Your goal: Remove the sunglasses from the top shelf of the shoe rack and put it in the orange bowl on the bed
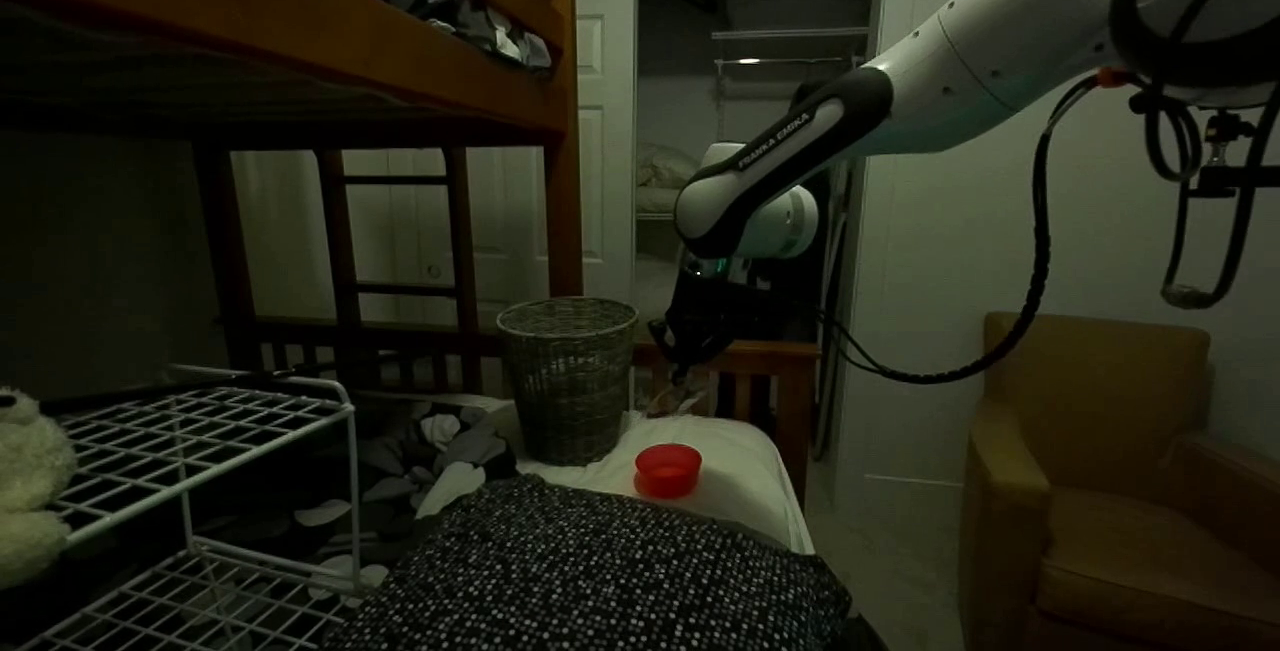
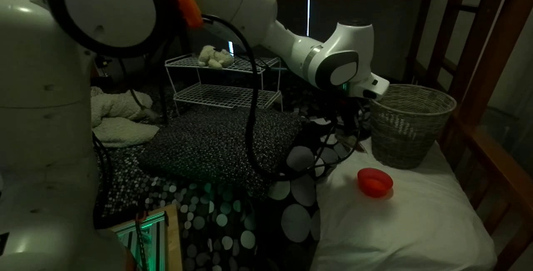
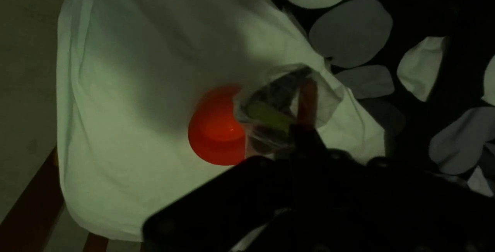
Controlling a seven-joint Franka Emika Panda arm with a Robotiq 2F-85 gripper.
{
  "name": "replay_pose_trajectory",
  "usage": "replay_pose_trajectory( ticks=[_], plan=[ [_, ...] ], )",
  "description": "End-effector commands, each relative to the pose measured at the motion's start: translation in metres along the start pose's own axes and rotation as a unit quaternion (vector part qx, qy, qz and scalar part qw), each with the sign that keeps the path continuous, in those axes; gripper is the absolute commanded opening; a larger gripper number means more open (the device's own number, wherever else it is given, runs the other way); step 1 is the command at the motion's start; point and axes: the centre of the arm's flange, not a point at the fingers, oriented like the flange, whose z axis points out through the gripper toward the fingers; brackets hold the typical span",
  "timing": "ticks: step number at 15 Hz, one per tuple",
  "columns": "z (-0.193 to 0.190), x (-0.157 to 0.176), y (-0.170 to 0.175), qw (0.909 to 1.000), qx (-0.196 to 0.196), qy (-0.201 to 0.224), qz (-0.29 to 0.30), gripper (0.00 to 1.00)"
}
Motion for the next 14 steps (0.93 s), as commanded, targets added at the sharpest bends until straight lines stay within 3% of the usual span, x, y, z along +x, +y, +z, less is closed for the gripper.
replay_pose_trajectory(
  ticks=[1,7,14],
  plan=[
    [0.0,0.003,0.0,1.0,0.0,0.001,0.002,0.0],
    [0.038,0.017,-0.004,0.9959,0.037,-0.008,0.083,0.0],
    [0.101,0.048,-0.003,0.9858,0.018,-0.008,0.167,0.0]
  ],
)
